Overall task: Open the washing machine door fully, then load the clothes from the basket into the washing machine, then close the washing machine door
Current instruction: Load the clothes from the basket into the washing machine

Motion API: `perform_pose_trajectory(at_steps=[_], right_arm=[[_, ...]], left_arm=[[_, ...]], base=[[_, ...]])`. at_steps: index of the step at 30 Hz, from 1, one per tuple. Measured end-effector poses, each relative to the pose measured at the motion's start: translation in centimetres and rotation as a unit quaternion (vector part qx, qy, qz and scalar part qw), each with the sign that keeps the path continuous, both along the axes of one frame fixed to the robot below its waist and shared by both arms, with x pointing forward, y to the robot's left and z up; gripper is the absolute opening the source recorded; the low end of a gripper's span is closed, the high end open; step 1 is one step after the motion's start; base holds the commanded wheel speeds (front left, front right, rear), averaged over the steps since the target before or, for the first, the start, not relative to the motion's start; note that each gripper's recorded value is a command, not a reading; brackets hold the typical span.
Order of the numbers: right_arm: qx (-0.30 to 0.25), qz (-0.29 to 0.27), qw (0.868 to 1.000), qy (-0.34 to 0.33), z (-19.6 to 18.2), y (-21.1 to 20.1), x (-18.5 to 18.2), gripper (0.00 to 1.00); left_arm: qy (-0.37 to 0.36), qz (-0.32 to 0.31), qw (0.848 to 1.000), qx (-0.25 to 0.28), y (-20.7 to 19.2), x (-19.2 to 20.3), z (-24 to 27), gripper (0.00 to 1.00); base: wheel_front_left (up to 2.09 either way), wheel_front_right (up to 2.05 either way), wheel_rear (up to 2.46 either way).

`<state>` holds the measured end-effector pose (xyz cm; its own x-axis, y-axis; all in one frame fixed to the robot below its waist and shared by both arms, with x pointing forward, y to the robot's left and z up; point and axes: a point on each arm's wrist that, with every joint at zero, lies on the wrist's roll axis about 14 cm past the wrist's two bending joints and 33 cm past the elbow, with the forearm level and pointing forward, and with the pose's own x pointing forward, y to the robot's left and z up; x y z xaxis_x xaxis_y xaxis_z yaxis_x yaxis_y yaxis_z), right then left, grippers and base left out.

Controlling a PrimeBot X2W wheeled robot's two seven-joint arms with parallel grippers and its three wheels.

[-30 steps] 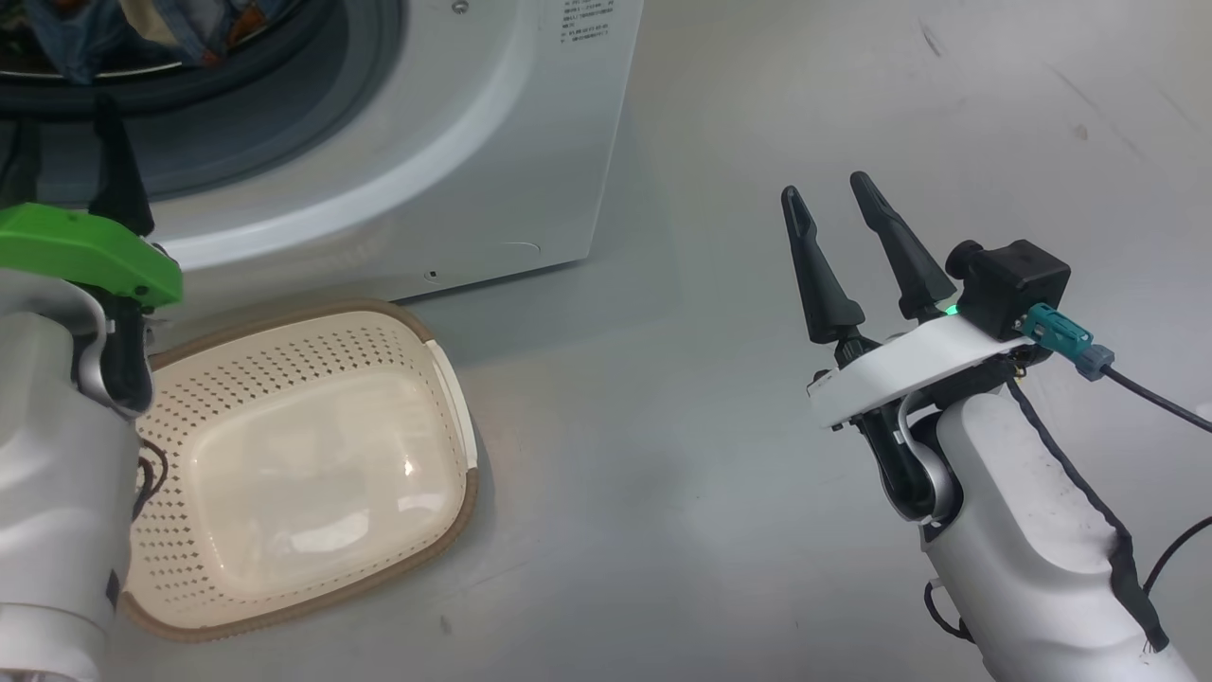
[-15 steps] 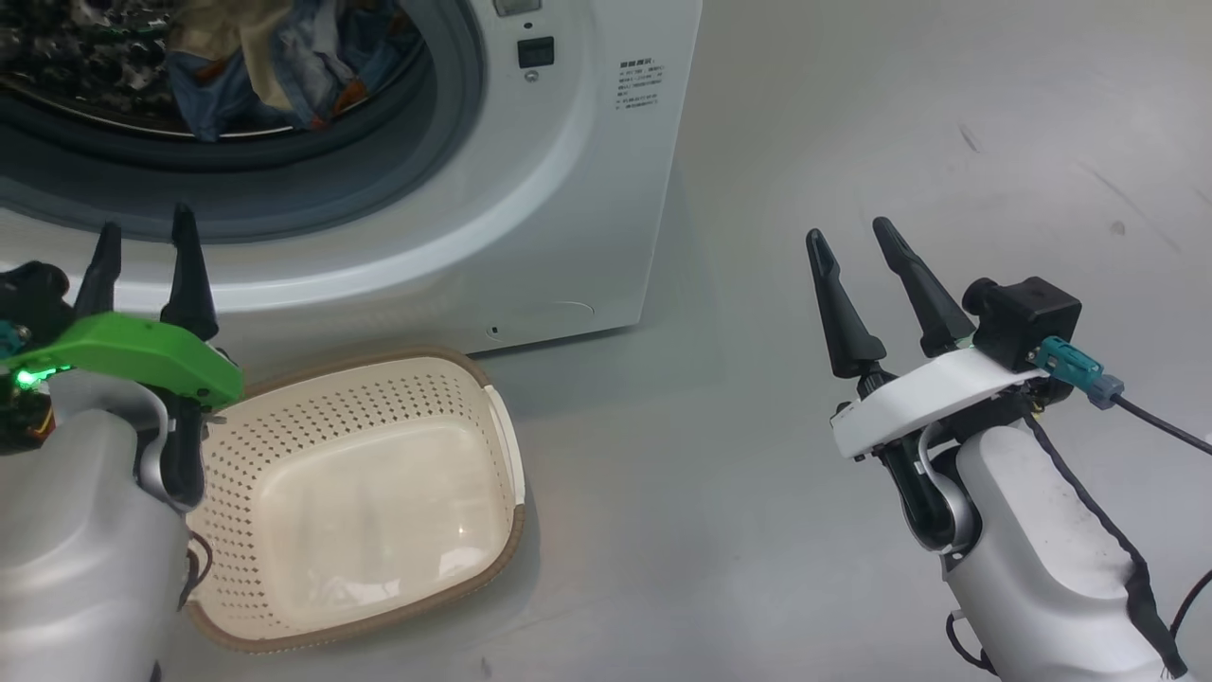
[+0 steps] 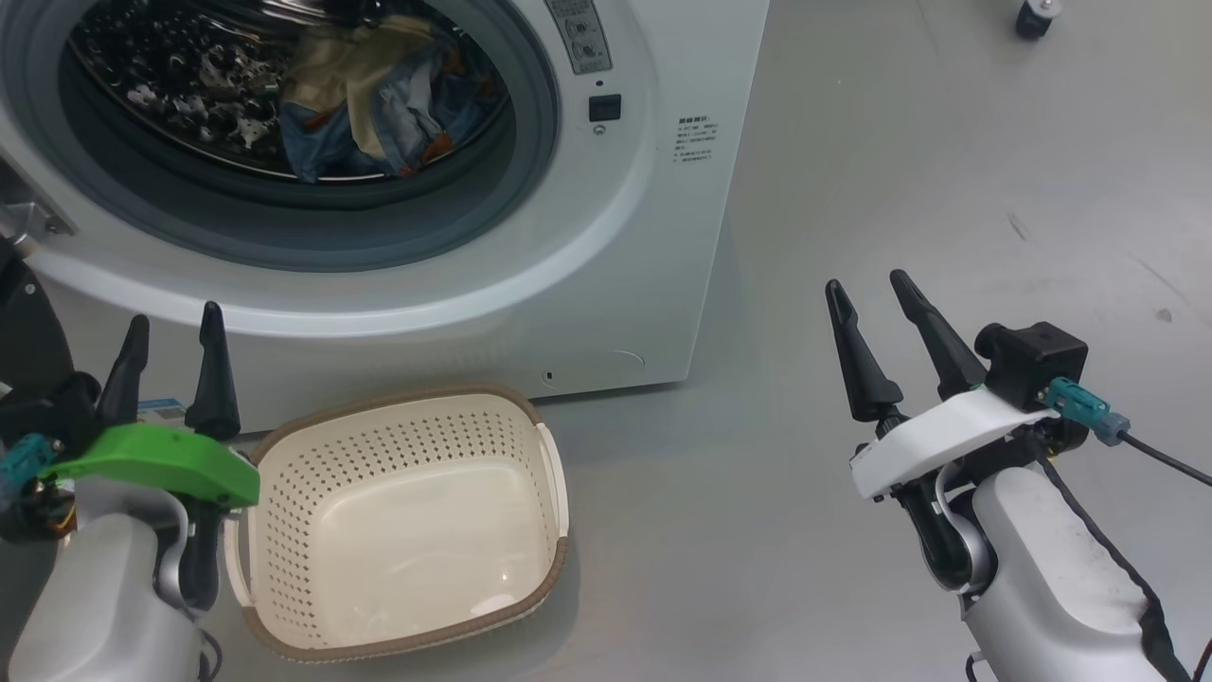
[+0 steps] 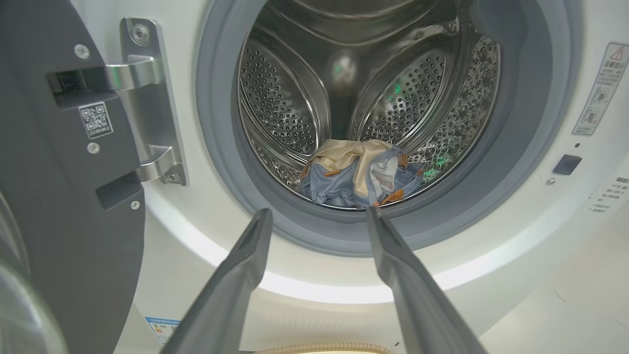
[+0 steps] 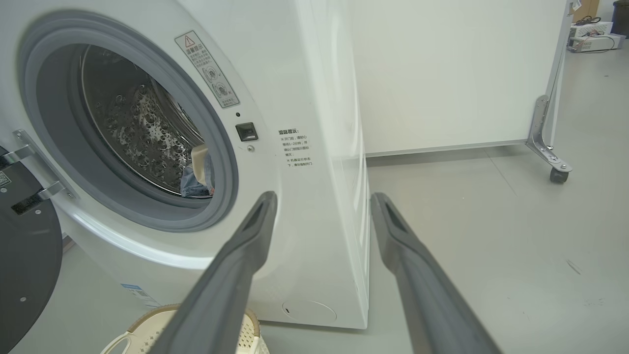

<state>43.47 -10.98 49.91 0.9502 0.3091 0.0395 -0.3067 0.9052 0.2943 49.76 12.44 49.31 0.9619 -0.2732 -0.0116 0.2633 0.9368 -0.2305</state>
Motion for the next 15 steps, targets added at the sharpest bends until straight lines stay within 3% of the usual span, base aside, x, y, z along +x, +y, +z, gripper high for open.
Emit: perform_pose_trajectory(at_steps=[15], right_arm=[[0.001,0.019,1.0,0.0,0.4,0.9,-2.9,1.0]], left_arm=[[-0.024,0.071,0.997,-0.019,3.9,-7.0,1.4,1.0]], base=[[0.0,0.0,0.0]])
